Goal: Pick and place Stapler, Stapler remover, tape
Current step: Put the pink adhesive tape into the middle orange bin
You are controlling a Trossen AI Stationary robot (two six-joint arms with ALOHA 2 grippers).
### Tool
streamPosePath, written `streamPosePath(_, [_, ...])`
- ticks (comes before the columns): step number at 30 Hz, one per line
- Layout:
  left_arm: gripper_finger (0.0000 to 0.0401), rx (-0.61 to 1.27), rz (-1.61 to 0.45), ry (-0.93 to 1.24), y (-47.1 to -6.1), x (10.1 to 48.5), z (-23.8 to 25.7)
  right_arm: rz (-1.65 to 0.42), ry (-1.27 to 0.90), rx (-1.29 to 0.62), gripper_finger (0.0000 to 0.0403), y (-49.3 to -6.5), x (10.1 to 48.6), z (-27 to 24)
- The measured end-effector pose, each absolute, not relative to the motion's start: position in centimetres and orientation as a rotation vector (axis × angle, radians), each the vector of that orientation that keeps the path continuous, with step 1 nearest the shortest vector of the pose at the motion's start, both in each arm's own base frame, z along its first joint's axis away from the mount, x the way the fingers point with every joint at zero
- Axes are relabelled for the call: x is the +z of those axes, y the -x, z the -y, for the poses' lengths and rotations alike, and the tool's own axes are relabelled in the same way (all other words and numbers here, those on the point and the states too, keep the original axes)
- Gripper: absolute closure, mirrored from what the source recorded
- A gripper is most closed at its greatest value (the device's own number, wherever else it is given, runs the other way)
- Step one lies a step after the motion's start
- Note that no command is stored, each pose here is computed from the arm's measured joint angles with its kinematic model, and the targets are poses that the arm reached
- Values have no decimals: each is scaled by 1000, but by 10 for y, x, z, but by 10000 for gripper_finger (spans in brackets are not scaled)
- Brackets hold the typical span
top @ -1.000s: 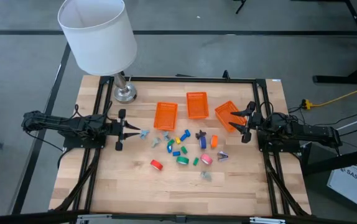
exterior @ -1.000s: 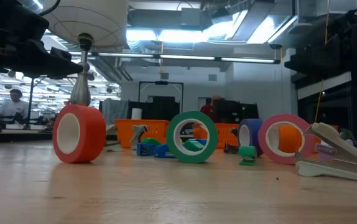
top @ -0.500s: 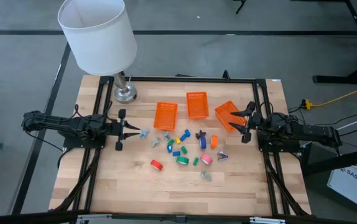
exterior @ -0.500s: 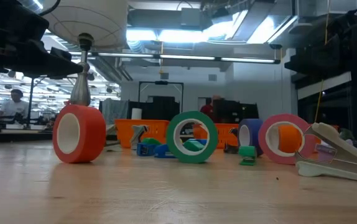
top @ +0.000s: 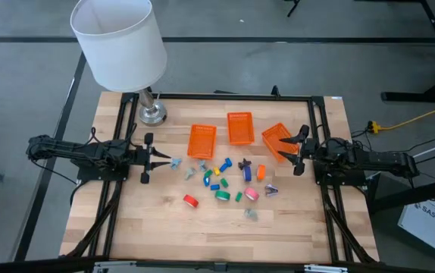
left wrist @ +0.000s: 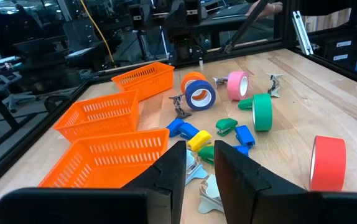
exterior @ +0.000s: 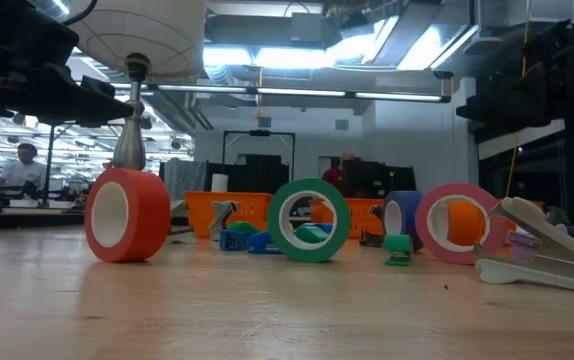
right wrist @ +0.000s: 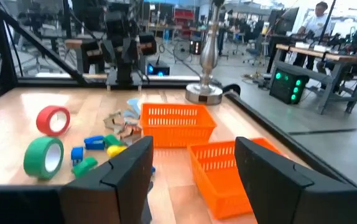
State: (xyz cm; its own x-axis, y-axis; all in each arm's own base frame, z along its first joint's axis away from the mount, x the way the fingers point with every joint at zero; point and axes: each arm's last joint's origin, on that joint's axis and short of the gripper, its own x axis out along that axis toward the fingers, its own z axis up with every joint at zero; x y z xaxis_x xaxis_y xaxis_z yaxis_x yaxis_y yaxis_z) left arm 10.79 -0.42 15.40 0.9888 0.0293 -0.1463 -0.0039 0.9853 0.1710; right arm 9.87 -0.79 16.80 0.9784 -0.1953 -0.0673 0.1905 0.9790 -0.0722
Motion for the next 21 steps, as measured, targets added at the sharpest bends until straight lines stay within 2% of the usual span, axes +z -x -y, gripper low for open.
streamPosePath(10, [322,16,-150,-171,-108,154,4,-240,76,-189,173,-104,174,8])
streamPosePath(21, [322,16,-150,-172,-108,154,4,-313,81,-186,173,-110,170,8])
